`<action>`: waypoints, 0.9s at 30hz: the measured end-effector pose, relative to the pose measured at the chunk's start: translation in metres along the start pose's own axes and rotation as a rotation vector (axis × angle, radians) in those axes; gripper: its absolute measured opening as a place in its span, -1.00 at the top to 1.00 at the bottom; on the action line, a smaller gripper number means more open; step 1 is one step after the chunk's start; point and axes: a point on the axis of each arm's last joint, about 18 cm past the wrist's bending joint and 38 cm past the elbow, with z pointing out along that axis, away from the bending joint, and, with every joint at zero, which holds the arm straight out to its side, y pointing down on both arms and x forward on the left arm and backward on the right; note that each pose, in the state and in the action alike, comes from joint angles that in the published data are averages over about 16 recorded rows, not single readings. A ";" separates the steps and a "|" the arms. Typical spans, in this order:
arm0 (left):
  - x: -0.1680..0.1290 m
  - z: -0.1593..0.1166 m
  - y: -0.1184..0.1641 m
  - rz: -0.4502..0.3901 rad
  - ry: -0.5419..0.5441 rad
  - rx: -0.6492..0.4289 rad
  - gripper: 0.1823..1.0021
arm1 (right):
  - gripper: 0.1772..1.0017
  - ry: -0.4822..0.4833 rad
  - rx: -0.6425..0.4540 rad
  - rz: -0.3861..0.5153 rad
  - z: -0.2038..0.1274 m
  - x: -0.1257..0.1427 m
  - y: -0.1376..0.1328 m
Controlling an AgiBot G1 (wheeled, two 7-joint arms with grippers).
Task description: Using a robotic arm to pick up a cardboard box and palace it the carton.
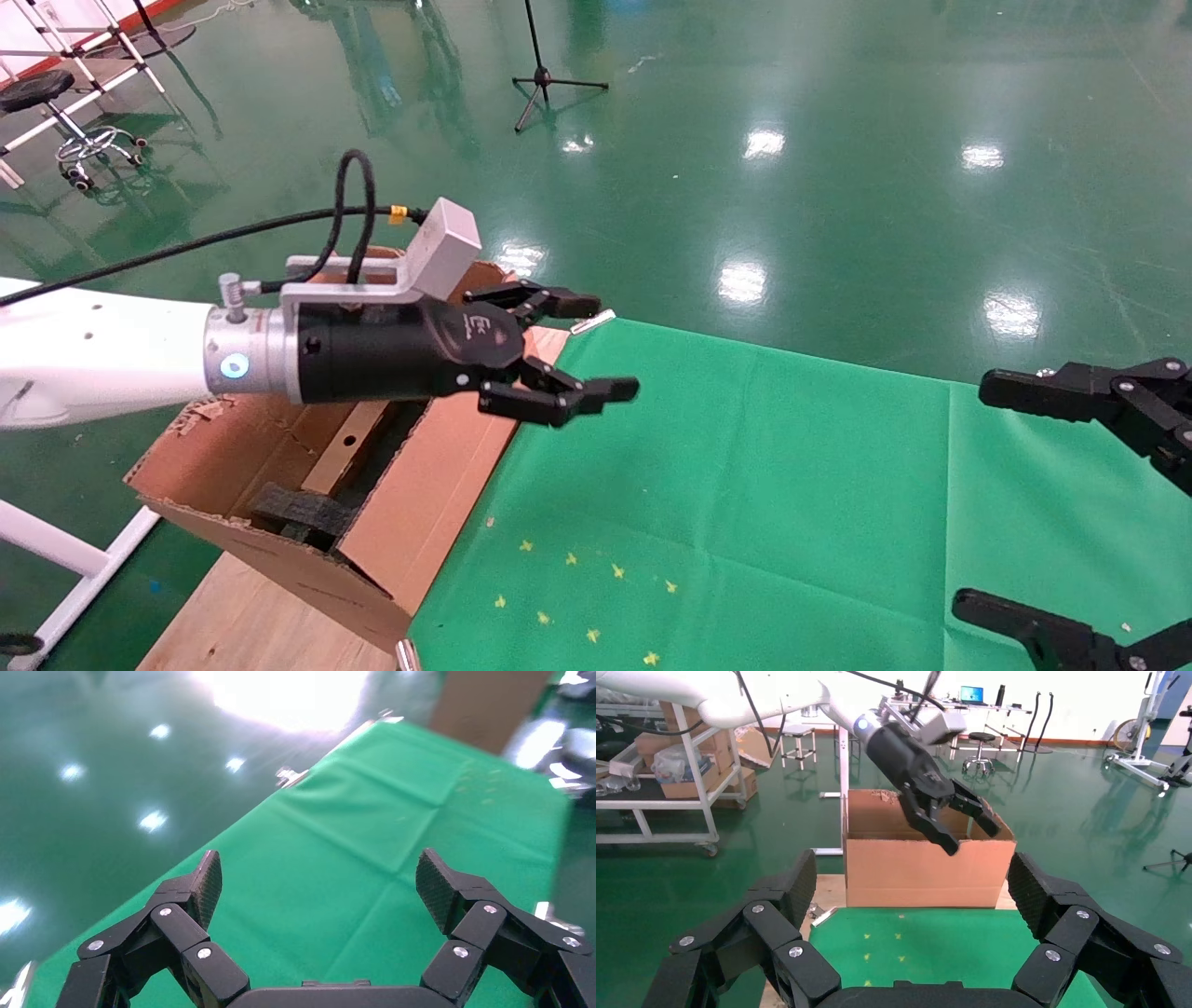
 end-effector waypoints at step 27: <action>0.109 -0.027 -0.042 0.240 0.355 0.289 -1.00 | -1.00 0.001 0.000 0.000 0.000 0.000 0.000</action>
